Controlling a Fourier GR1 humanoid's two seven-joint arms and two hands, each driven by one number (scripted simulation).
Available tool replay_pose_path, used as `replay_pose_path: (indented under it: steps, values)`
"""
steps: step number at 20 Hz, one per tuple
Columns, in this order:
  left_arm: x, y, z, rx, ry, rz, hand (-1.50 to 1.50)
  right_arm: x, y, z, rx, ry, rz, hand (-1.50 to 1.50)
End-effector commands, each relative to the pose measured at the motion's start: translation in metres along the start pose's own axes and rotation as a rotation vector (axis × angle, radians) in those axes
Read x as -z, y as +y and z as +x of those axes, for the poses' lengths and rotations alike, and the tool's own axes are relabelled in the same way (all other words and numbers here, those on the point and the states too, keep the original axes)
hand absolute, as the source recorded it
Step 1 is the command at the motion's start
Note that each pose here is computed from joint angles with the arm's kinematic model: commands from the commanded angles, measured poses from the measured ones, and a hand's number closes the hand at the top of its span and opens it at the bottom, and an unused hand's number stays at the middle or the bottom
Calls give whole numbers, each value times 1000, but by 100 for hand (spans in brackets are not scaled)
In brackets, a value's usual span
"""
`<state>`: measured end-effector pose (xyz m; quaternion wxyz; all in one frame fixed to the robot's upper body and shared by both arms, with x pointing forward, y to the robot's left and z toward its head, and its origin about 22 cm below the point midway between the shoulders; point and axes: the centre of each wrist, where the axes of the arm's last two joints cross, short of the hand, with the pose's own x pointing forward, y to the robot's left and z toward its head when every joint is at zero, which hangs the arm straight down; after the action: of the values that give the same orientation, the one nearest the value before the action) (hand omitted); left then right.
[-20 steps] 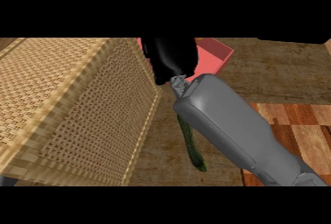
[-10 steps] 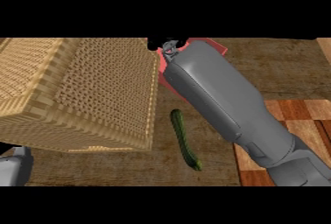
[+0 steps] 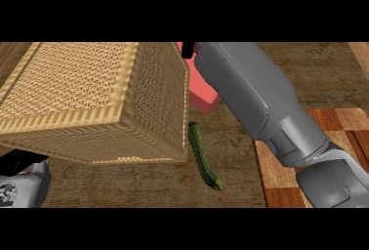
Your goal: Pick the pear from the cutting board and place it in the cardboard box
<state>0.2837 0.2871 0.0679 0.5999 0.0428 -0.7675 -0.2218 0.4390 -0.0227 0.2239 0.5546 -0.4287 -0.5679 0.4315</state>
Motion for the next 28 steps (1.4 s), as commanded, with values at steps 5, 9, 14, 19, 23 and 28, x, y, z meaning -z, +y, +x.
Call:
replay_pose_path:
  steps: [5,9,14,19,23,28]
  values:
    - [20,-13,17,5,-20,-38,0,25,12,-48,-44,58,284,150]
    - [18,-16,13,-2,-18,-67,0,25,22,-48,-7,-55,419,-150]
    - [21,-12,5,17,-1,-52,0,25,9,-47,170,-220,296,-150]
    - [13,-20,6,1,-8,-42,0,25,-6,-54,750,-242,62,-150]
    - [17,-21,10,11,-5,-31,0,31,-6,-84,1050,-133,-38,-150]
    - [15,-15,9,-9,7,-38,0,37,1,-139,1156,-62,-123,-150]
